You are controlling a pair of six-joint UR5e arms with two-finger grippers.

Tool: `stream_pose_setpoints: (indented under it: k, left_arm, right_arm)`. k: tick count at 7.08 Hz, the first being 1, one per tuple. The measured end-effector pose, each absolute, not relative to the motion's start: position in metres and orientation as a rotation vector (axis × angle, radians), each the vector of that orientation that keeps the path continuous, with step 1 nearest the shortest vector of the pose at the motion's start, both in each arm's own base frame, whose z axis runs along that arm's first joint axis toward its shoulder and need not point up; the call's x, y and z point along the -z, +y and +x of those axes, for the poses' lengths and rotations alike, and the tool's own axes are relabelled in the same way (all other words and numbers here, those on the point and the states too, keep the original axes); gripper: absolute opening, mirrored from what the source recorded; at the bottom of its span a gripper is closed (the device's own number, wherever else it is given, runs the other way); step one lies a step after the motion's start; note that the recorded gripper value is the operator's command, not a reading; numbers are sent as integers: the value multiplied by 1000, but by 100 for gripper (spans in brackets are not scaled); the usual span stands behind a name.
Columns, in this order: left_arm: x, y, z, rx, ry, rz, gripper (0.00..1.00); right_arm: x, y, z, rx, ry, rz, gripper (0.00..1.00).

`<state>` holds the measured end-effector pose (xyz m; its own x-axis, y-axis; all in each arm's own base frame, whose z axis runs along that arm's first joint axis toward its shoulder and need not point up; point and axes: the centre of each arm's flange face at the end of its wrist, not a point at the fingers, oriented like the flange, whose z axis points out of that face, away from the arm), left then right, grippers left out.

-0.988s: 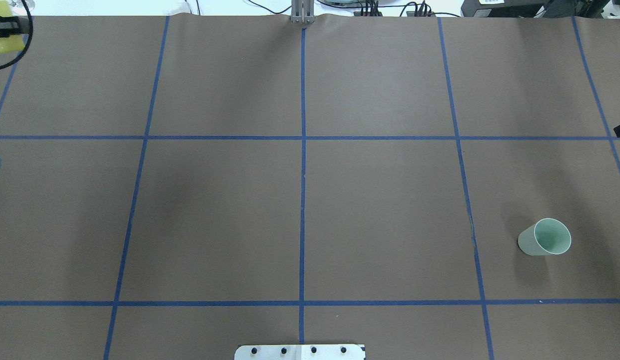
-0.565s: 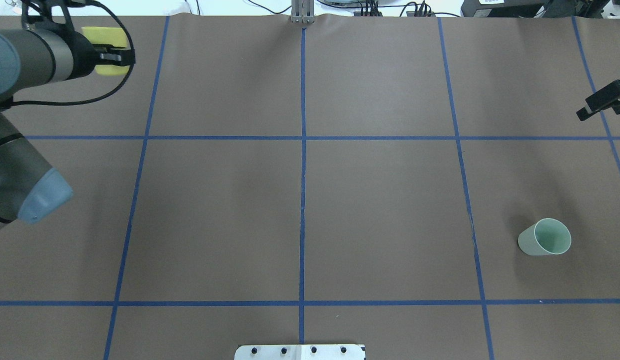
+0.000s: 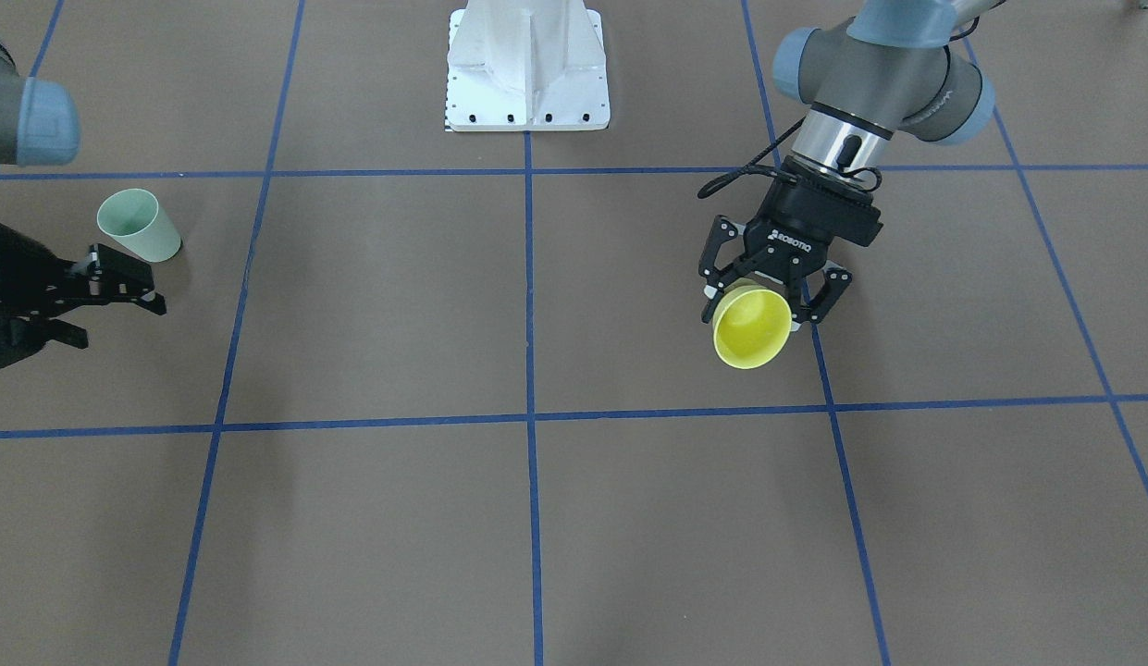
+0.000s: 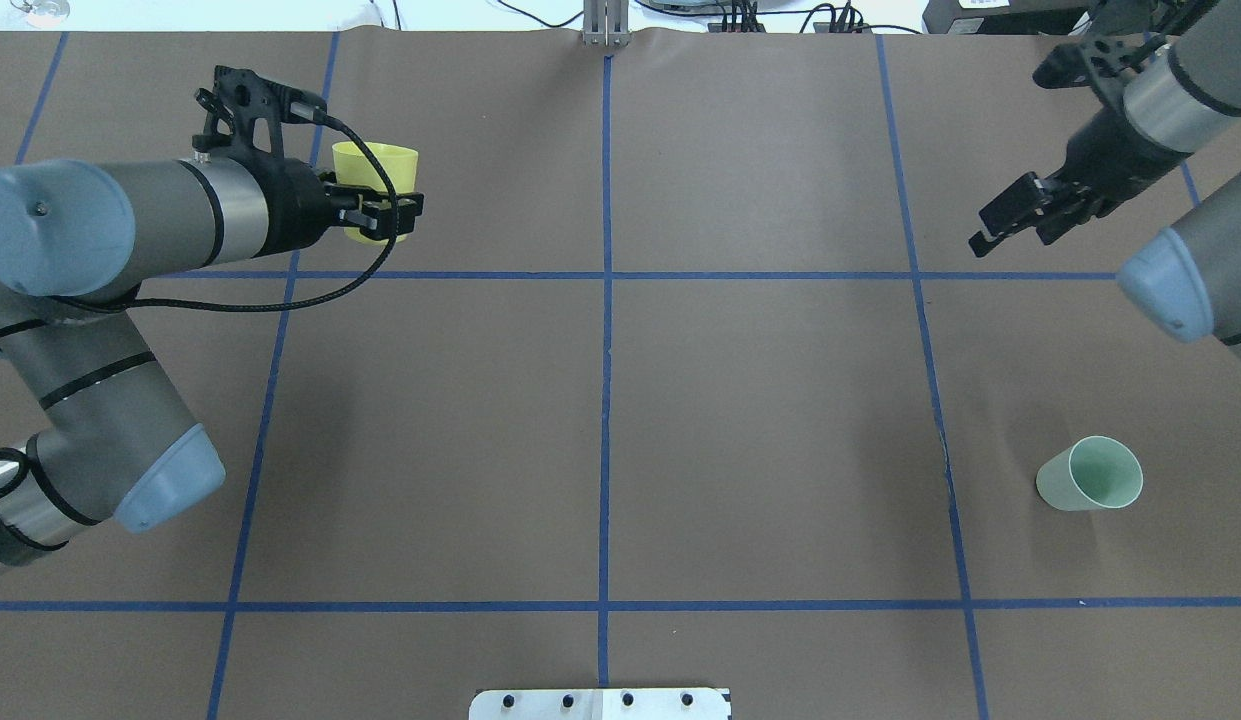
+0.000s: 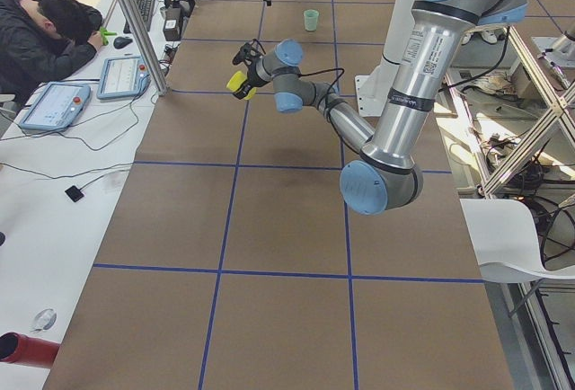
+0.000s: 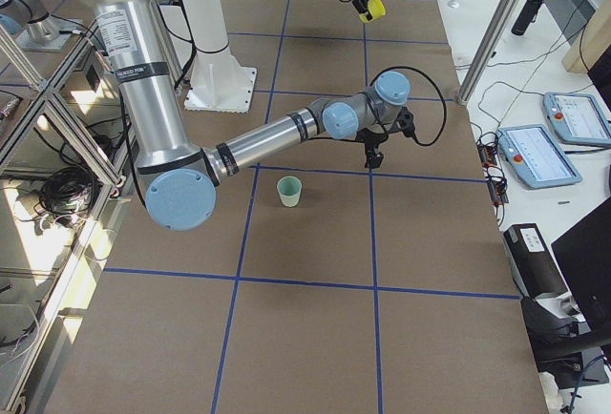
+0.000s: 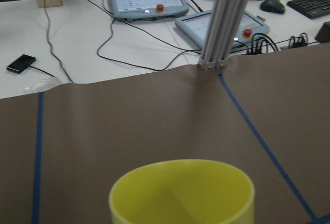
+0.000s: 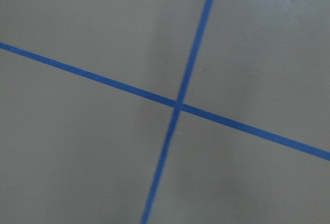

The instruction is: Transfer and stack yellow cup on green cup

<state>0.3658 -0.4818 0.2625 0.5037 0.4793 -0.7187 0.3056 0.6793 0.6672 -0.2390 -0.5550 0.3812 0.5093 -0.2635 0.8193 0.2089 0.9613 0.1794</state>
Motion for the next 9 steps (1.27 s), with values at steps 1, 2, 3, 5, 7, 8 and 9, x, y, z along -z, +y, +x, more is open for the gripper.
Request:
stream_pose_setpoints:
  k: [1,2,3,5,7,8,9]
  left_arm:
    - [-260,-468,378,-200,1160,876,0]
    - [-265,-457,394,-252,1237,902,0]
    - [-275,-448,414,-268,1293,942,0]
    - [-280,-417,474,-233,1372,1024,0]
    - [-252,-393,515,-216,1433,1045,0]
    - [-239,-382,529,-216,1458,1046,0]
    - [-234,-375,539,-215,1467,1044,0]
  right_arm:
    - [-351,-550,-278,259,-1009,43,100]
    - [-324,-544,-309,241,-1022,26,99]
    - [-297,-538,-335,223,-1034,19,99]
    - [-247,-517,-388,146,-1084,34,99]
    - [-216,-490,-430,97,-1194,16,98]
    - [-206,-480,-443,101,-1225,6,97]
    - [-202,-475,-448,97,-1238,-5,96]
